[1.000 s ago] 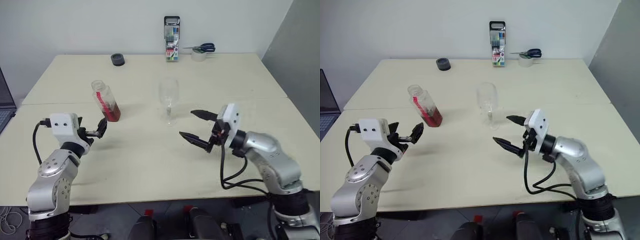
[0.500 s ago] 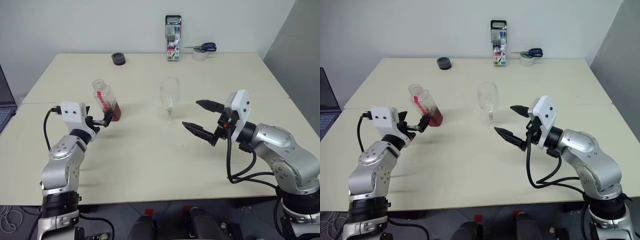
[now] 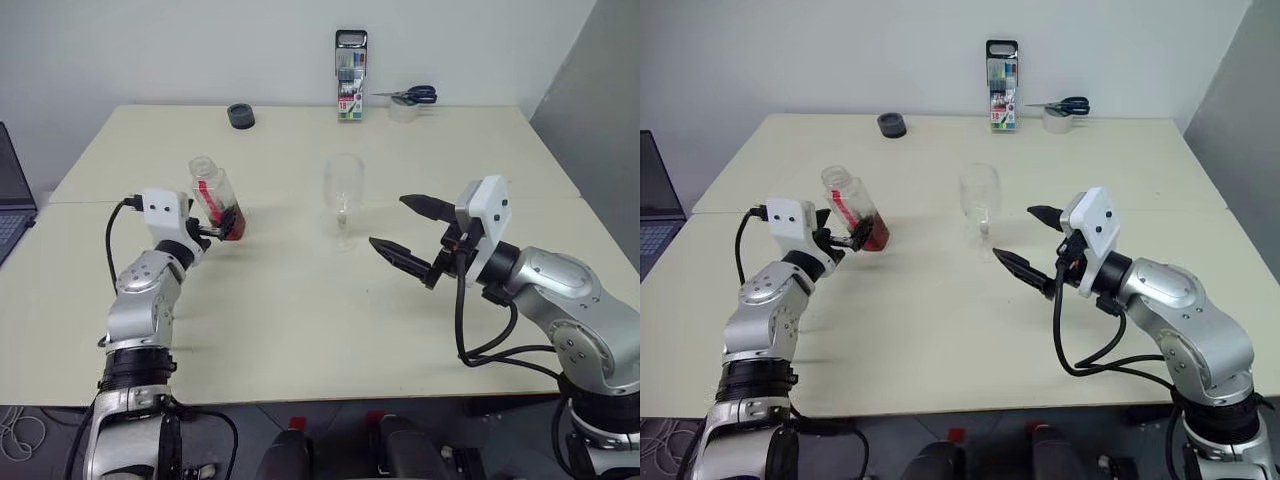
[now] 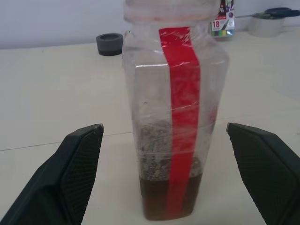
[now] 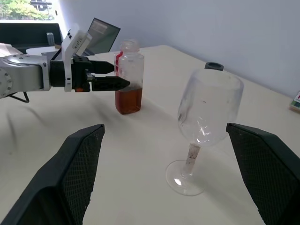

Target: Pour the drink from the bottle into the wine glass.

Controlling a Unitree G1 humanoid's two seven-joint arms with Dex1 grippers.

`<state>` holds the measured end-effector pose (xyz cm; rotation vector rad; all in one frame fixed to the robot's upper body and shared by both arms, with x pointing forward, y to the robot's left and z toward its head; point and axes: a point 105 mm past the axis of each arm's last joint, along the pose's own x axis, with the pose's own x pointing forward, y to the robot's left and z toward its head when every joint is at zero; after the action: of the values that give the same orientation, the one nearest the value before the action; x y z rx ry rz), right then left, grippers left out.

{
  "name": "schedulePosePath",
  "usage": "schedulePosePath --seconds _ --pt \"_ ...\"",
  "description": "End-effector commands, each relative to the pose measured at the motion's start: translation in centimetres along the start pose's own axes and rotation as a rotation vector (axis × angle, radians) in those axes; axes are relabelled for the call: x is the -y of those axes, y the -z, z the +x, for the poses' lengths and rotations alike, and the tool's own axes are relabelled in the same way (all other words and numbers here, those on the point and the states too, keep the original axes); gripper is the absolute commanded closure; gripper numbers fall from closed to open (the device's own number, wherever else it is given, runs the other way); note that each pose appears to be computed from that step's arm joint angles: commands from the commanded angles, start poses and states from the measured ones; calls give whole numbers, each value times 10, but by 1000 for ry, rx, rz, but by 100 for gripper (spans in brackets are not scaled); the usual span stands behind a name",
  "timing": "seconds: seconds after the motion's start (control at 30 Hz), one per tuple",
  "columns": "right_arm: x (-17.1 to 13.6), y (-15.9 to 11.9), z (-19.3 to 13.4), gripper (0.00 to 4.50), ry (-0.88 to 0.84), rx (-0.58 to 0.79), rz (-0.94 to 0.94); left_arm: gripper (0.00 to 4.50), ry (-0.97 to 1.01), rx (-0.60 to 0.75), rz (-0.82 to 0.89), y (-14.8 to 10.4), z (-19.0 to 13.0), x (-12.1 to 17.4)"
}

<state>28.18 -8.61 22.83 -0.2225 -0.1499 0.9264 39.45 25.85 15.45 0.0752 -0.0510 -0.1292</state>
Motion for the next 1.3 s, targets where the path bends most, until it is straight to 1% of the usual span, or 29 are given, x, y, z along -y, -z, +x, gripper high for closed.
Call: schedulePosePath --seconds 0.03,0.3,0.43,0.47,0.53,0.7,0.73,0.77,0.9,0.97,1.07,1.2,1.3 --pt "1 -11 -6 6 19 28 -36 0 19 40 12 -6 9 0" --pt "4 -13 -8 6 38 24 -37 0 64 39 7 2 25 5" --pt "4 -11 -8 6 40 18 -29 0 71 54 -1 0 28 5" --pt "4 -11 -8 0 42 18 -27 39 71 58 -2 -1 29 5" --pt "4 -12 -7 0 45 19 -24 88 72 60 -3 -1 29 3" --pt "5 -10 -6 0 54 16 -6 250 40 54 -11 1 27 -7" --pt "5 -9 -6 0 56 17 0 274 39 54 -10 1 27 -8" --pt "5 -9 -6 0 59 18 6 283 39 53 -8 1 27 -8" --pt "6 -7 -5 0 65 20 9 284 31 41 17 1 27 -10" --pt "7 -5 -5 0 75 27 4 284 61 47 70 -4 29 -3" --pt "12 -1 -4 0 93 48 -27 284 110 85 165 -24 36 9" --pt "18 5 3 0 123 81 -66 284 187 185 442 -74 48 32" --pt "22 3 7 0 142 114 -66 284 222 228 518 -95 51 41"
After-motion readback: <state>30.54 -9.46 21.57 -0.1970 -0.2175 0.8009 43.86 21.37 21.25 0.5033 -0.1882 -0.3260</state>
